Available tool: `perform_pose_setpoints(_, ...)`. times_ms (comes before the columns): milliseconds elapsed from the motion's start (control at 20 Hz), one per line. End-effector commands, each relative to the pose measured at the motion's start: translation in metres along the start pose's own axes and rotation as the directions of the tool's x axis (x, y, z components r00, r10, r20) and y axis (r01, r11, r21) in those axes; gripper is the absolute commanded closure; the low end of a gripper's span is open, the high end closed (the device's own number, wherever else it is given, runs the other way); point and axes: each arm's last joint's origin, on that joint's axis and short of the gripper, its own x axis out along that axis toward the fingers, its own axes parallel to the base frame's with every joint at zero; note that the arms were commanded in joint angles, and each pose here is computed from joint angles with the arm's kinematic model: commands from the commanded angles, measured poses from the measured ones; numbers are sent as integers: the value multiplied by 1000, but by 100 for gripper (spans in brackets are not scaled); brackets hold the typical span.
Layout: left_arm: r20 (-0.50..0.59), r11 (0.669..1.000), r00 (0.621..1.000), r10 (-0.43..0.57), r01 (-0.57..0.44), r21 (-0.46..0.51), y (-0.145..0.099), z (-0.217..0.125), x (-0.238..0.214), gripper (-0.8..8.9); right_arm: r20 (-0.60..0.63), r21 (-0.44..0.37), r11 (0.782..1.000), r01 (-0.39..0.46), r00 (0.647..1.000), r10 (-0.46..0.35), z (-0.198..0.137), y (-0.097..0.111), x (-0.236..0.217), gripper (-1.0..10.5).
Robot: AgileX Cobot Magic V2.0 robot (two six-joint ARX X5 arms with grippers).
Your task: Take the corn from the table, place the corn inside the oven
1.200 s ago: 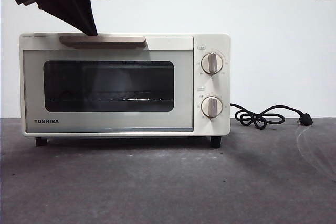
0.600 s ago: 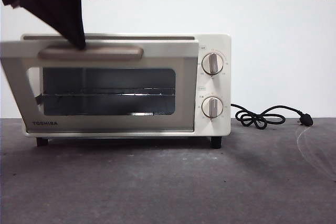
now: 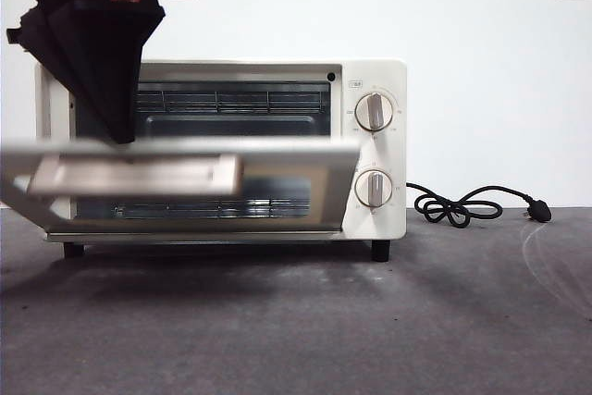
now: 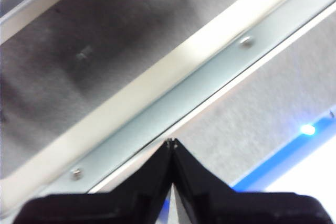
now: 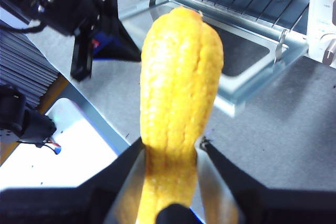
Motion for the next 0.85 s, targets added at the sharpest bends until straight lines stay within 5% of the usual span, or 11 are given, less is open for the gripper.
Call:
perform_pose_setpoints(50, -22, 1000, 1000, -5, 6, 28, -9, -4, 2, 819, 5, -11, 1000, -15, 1000, 15, 1, 1, -1, 962)
perform_pose_setpoints(300, 81, 997, 996, -35, 29, 75, -22, -15, -24, 819, 63, -78, 990, -115, 991, 120, 8, 6, -1, 962)
perform_pose_setpoints(500, 279, 996, 958, -68, 51, 69, -22, -34, -67, 819, 172, -191, 963, -192, 959, 225, 21, 24, 3, 962)
perform_pose_setpoints(700, 560, 993, 820, -116, 85, 82, -19, -64, -121, 819, 235, -297, 933, -202, 932, 276, 31, 45, 24, 962)
perform_pose_setpoints(850, 756, 990, 639, -143, 106, 97, -15, -98, -163, 819, 260, -408, 908, -96, 941, 216, 33, 61, 54, 962)
